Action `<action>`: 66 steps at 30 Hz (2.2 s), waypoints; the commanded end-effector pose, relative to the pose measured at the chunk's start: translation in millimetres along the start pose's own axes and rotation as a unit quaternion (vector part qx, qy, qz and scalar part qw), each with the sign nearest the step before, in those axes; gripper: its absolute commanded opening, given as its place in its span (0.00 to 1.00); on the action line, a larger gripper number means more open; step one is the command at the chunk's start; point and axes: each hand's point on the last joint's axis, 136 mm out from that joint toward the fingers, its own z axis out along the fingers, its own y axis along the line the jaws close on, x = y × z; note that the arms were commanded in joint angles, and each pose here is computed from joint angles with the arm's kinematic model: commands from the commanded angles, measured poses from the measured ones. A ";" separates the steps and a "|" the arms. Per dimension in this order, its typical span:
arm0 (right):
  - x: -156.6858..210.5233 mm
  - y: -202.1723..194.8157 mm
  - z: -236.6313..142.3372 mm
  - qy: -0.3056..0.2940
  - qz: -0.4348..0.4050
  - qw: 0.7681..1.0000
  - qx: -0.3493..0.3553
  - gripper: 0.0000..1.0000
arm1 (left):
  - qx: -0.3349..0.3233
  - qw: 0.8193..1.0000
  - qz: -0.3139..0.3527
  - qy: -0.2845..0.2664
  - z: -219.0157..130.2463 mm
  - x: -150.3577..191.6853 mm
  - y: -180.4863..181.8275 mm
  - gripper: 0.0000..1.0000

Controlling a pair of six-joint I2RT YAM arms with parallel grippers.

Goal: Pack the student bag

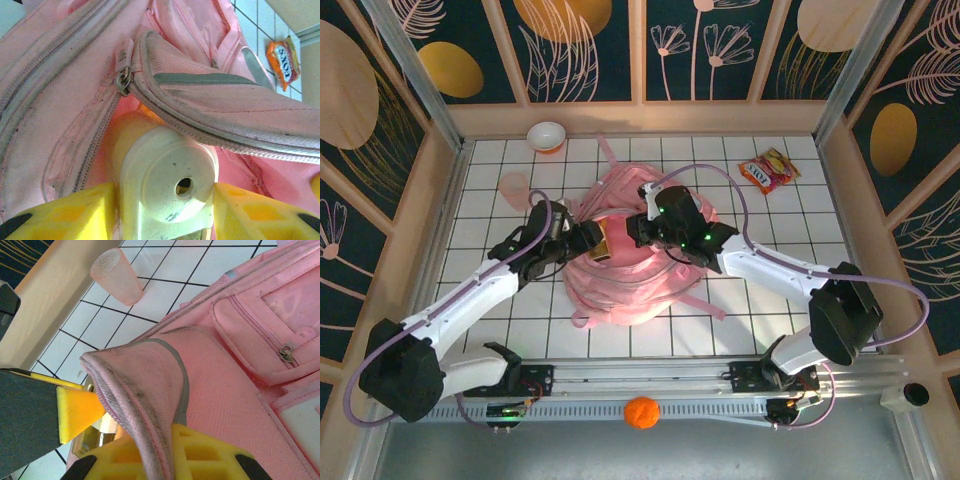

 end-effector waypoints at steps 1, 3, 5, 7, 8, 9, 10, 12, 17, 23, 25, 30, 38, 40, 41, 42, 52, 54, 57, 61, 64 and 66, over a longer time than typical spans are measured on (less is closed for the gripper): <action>-78.2 42.1 -44.7 -0.131 -0.006 0.989 -0.070 0.00 | -0.001 1.000 -0.026 0.017 5.8 14.0 20.3 0.50; -78.6 44.3 -45.4 -0.132 -0.005 0.988 -0.077 0.00 | 0.008 0.999 -0.033 0.022 8.6 15.9 20.7 0.55; -79.5 45.9 -45.9 -0.133 -0.004 0.988 -0.080 0.00 | -0.007 0.999 -0.038 0.029 11.4 18.1 27.4 0.56; -78.8 45.6 -46.4 -0.133 -0.003 0.988 -0.080 0.00 | -0.024 0.998 -0.051 0.031 13.0 19.3 37.6 0.54; -78.8 45.4 -46.8 -0.133 -0.003 0.988 -0.080 0.00 | -0.031 0.997 -0.059 0.033 13.1 20.7 42.9 0.51; -78.7 45.1 -47.4 -0.134 -0.003 0.988 -0.079 0.00 | -0.030 0.997 -0.063 0.033 12.2 21.2 44.8 0.50; -78.2 44.7 -48.1 -0.134 -0.002 0.988 -0.078 0.00 | -0.025 0.997 -0.066 0.031 10.9 21.5 45.5 0.49; -78.1 44.5 -49.6 -0.135 -0.002 0.988 -0.078 0.00 | -0.017 0.997 -0.070 0.027 7.2 21.7 45.6 0.44; -78.3 43.2 -54.3 -0.142 0.009 0.987 -0.078 0.00 | 0.041 0.995 -0.089 0.016 -0.4 24.8 35.1 0.37; -75.9 34.4 -55.2 -0.148 0.051 0.986 -0.065 0.00 | 0.111 0.985 -0.128 0.019 -1.5 34.1 25.7 0.32; -74.2 30.0 -53.3 -0.146 0.068 0.985 -0.058 0.00 | 0.138 0.981 -0.133 0.011 -7.4 33.3 19.8 0.30; -72.2 24.0 -47.2 -0.144 0.108 0.982 -0.053 0.00 | 0.203 0.964 -0.168 -0.016 -23.2 35.1 16.2 0.28; -70.2 28.4 -37.6 -0.139 0.126 0.980 -0.069 0.00 | 0.221 0.964 -0.148 -0.003 -14.7 38.9 4.2 0.28; -68.3 29.4 -35.0 -0.134 0.124 0.981 -0.067 0.00 | 0.194 0.970 -0.148 0.012 -6.2 43.8 9.6 0.40; -67.8 29.0 -34.7 -0.133 0.123 0.981 -0.065 0.00 | 0.189 0.971 -0.145 0.012 -6.0 43.5 9.3 0.47; -67.5 28.6 -34.5 -0.132 0.122 0.982 -0.063 0.00 | 0.186 0.973 -0.138 0.008 -8.4 40.9 6.2 0.49; -68.2 36.2 -33.7 -0.123 0.107 0.984 -0.071 0.00 | 0.130 0.988 -0.078 0.019 -5.4 38.0 -2.9 0.36; -66.8 38.8 -31.7 -0.116 0.102 0.985 -0.076 0.00 | 0.132 0.988 -0.073 0.031 2.0 41.4 -7.6 0.32; -64.6 43.5 -29.0 -0.107 0.095 0.986 -0.084 0.00 | 0.148 0.987 -0.051 0.039 12.7 41.7 -24.5 0.29; -58.6 48.6 -22.6 -0.083 0.082 0.989 -0.092 0.00 | 0.184 0.981 -0.001 0.053 20.3 36.3 -68.1 0.30; -53.9 48.3 -19.9 -0.067 0.068 0.991 -0.089 0.00 | 0.205 0.977 0.016 0.054 19.7 34.6 -86.0 0.34; -48.9 44.6 -19.1 -0.053 0.056 0.994 -0.083 0.00 | 0.198 0.979 0.028 0.049 18.8 33.1 -85.0 0.37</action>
